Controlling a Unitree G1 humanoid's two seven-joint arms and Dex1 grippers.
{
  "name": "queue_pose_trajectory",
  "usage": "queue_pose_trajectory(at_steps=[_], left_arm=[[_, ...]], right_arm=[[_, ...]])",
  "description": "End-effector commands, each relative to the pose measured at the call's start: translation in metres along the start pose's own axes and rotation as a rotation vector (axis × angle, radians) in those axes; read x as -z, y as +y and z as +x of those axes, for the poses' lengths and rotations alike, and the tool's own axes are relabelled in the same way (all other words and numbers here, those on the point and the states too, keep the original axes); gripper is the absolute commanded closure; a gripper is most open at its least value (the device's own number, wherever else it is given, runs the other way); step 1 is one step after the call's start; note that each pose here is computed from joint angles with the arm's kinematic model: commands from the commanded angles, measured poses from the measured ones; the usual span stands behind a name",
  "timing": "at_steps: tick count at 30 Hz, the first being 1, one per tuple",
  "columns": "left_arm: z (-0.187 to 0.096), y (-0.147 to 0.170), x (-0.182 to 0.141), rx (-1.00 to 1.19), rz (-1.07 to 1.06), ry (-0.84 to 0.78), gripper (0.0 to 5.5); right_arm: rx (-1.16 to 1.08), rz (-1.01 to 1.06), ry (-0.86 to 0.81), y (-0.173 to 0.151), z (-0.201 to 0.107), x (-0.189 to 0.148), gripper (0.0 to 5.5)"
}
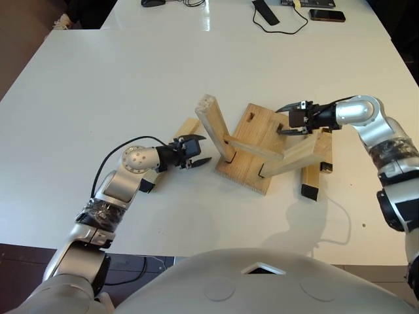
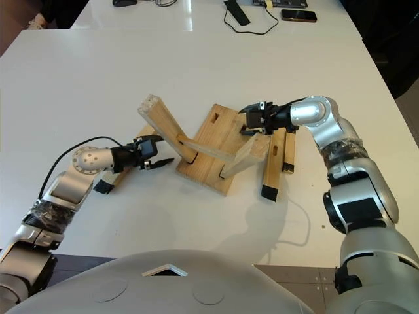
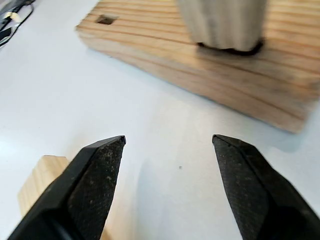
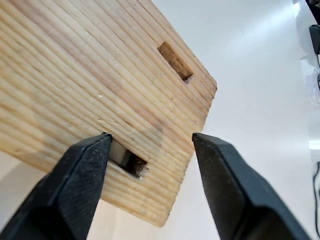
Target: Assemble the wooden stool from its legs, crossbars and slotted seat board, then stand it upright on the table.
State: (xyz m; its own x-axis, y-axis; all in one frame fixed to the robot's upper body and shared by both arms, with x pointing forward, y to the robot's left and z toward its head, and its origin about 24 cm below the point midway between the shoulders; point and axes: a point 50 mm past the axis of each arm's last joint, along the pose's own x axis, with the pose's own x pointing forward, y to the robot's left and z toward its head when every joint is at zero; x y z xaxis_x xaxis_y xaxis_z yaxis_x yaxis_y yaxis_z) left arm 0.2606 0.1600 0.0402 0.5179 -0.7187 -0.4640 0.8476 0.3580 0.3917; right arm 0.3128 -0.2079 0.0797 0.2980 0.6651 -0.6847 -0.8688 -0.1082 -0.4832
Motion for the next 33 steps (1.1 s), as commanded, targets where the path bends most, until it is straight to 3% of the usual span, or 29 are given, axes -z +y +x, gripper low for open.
queue_pose_trajectory(at_steps=[1, 6, 12, 21, 25, 33], left_arm=[[0.007, 0.005, 0.009, -0.078, -0.002, 0.041, 2.27], [0.009, 0.011, 0.012, -0.128, 0.029, 0.054, 2.27], [-0.005, 0.015, 0.015, -0.151, -0.002, 0.034, 2.27], [-0.064, -0.011, -0.006, 0.096, 0.001, -0.028, 2.27], [-0.080, -0.022, -0.024, 0.224, -0.051, -0.077, 2.27], [-0.075, -0.058, -0.037, 0.467, -0.183, -0.147, 2.27]], right_arm=[[-0.168, 0.060, -0.056, 0.031, 0.001, -0.013, 2.51], [-0.083, 0.102, -0.104, 0.014, -0.013, -0.032, 2.51], [0.045, 0.163, -0.037, 0.006, -0.012, -0.014, 2.51], [0.210, 0.255, -0.112, -0.008, -0.022, -0.020, 2.51], [0.226, 0.266, -0.135, -0.006, -0.008, -0.022, 2.51], [0.159, 0.210, -0.182, -0.013, 0.036, -0.037, 2.51]])
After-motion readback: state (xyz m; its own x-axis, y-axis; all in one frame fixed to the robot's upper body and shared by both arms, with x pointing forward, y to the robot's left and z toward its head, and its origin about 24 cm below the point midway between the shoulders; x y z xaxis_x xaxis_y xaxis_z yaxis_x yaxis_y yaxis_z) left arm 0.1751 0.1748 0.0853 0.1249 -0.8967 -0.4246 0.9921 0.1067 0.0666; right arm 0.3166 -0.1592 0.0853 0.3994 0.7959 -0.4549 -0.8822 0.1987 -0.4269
